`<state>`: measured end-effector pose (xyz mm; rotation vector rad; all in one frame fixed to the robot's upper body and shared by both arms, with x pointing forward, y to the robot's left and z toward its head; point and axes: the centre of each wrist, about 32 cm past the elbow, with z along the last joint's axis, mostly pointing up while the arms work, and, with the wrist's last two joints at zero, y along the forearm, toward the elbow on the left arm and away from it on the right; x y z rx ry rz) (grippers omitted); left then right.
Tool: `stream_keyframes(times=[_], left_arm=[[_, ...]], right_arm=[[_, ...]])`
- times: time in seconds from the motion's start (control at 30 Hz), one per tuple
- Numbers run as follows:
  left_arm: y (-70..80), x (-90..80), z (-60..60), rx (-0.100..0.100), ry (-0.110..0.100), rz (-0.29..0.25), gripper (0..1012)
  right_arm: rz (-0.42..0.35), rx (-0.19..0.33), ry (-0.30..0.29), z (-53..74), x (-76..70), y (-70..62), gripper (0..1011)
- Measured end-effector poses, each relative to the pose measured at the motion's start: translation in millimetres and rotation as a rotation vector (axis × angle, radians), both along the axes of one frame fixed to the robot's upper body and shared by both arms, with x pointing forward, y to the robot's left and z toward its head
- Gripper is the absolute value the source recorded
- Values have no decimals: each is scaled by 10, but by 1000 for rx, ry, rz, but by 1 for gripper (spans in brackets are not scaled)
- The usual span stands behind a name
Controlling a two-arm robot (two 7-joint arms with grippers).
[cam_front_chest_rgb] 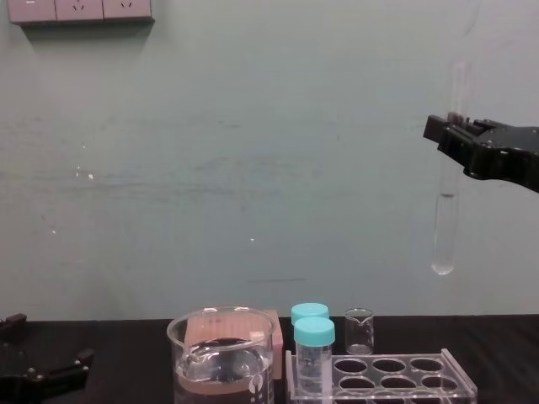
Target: Hold the test tube with one hand and immerse one end into the beaker, then return it to the test tube rack.
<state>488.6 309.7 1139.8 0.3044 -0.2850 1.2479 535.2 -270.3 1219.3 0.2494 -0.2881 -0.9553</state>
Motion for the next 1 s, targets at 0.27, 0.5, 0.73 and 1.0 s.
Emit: stream_keyframes(times=[0.27,0.5,0.73,1.0], left_arm=[[0,0,0,0,0,0,1000],[0,0,0,0,0,0,1000],[0,0,0,0,0,0,1000],[0,0,0,0,0,0,1000]], right_arm=[[-9,-2,3,3,-10,-9,226],[-11,-5,6,1,-6,-2,226],[-13,-7,8,-6,-5,5,226],[-16,-11,9,-10,-5,5,226]])
